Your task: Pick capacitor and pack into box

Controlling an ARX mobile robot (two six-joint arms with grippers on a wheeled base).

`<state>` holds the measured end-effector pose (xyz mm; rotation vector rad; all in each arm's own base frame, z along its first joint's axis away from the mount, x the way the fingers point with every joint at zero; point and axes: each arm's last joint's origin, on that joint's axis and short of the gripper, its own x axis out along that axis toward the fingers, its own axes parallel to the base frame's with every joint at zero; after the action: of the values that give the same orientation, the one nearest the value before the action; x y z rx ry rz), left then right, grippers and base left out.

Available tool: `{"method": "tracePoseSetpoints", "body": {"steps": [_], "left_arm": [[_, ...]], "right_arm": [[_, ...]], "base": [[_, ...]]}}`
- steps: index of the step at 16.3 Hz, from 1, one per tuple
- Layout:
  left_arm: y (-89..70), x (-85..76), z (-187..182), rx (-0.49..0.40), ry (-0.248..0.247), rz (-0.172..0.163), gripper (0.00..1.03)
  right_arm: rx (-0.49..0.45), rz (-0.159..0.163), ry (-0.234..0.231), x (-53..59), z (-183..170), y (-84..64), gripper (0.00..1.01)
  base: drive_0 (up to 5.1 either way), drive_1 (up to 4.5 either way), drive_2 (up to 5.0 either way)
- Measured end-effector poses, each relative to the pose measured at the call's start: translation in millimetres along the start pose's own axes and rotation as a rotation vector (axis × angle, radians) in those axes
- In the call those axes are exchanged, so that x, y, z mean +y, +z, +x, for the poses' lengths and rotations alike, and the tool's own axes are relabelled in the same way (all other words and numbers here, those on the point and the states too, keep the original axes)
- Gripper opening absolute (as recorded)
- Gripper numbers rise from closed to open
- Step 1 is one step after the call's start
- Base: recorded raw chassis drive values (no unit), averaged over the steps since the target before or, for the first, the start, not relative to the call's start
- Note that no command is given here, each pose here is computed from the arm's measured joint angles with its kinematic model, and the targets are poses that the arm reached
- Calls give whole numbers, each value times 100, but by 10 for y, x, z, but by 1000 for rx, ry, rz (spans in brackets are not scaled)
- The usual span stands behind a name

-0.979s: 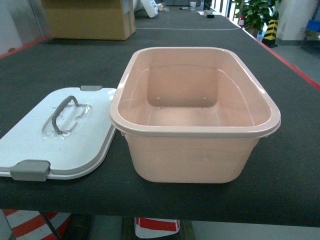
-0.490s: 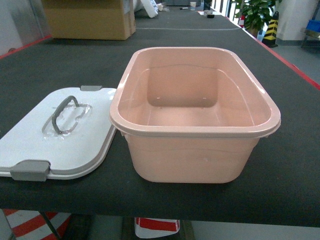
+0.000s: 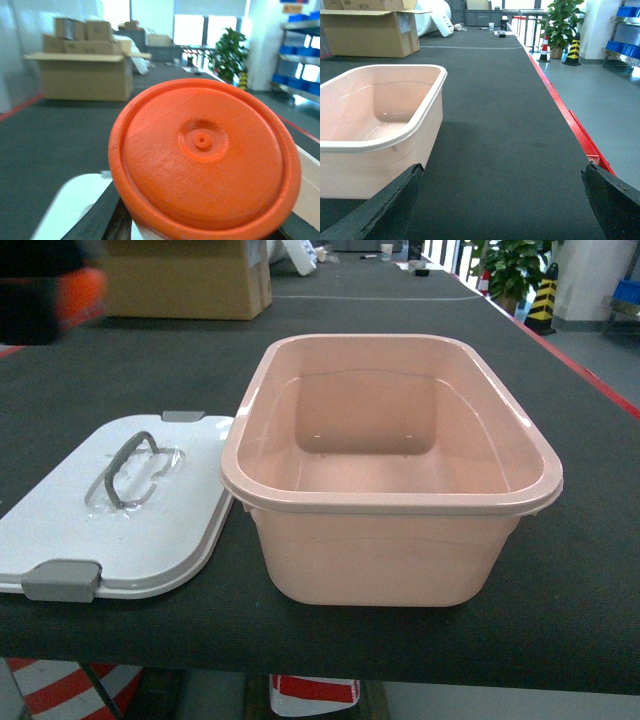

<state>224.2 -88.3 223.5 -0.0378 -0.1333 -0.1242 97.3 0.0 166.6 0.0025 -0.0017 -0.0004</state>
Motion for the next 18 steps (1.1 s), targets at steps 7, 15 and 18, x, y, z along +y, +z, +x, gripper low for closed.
{"method": "tracePoseSetpoints", "body": {"steps": [7, 15, 18], "left_arm": [[-606, -1101, 1585, 210, -140, 26, 44], [-319, -518, 1305, 123, -74, -1, 98], [-241, 1, 1200, 93, 27, 6, 98]], "right_arm": [[0, 0, 0, 0, 0, 0, 98], [0, 0, 0, 0, 0, 0, 98], [0, 0, 0, 0, 0, 0, 98]], "base": [[0, 0, 0], [0, 0, 0], [0, 0, 0]]}}
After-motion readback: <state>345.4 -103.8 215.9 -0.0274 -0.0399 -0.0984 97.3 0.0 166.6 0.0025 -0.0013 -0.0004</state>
